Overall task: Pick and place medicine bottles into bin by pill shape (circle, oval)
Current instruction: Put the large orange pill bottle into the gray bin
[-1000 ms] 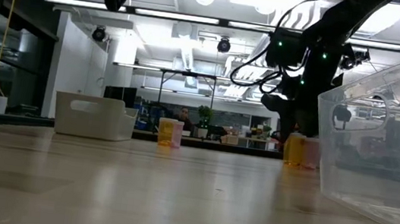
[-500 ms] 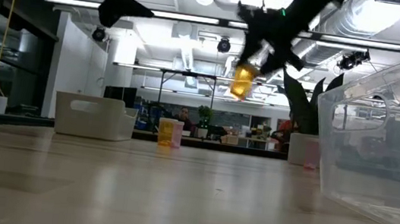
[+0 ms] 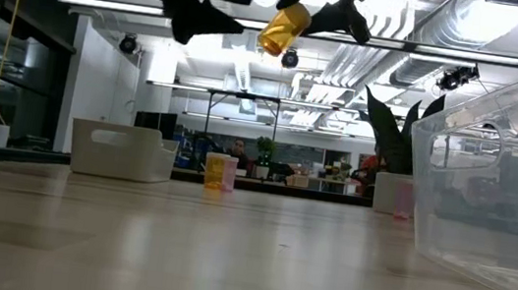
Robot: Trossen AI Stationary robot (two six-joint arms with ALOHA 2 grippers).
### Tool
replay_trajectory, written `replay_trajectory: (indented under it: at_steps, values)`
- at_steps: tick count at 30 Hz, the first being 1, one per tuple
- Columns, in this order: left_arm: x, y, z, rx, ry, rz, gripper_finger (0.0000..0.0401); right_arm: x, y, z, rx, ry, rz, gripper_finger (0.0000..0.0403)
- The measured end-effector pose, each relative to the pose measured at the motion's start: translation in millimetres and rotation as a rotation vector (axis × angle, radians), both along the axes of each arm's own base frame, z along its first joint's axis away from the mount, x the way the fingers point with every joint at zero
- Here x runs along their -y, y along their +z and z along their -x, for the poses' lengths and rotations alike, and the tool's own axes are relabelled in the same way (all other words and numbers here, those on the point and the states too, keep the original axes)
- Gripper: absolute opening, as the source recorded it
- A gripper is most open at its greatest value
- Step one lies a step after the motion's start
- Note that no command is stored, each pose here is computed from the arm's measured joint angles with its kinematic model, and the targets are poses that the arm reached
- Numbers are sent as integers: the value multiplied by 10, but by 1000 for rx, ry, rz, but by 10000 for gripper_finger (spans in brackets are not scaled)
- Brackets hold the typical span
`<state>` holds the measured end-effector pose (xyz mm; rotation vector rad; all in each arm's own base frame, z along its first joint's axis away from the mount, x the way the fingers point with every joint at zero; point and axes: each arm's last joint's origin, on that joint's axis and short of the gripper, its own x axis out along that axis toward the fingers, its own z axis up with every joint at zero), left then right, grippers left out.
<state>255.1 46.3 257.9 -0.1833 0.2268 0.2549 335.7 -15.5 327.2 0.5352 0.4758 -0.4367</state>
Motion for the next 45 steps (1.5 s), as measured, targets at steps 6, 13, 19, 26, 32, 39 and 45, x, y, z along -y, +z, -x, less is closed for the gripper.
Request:
replay_trajectory:
  at_steps: [6,13,19,26,32,39,45]
  values:
    - [-16,81,-221,-37,-33,-63,276,-29,-22,-29,3,11,-7,195]
    - [-52,125,-416,-111,-10,-92,276,-79,-35,-51,7,65,-27,195]
    - [-70,131,-432,-117,-12,-99,276,-135,-1,-72,41,102,-9,195]
    - [-58,169,-448,-67,-60,-82,276,-139,4,-76,43,122,3,195]
    - [-57,165,-448,-69,-60,-72,274,-139,15,-82,53,134,14,195]
    - [-52,163,-448,-67,-58,-56,250,-144,40,-96,76,165,35,195]
    - [-52,163,-448,-67,-58,-55,220,-143,43,-98,79,169,43,195]
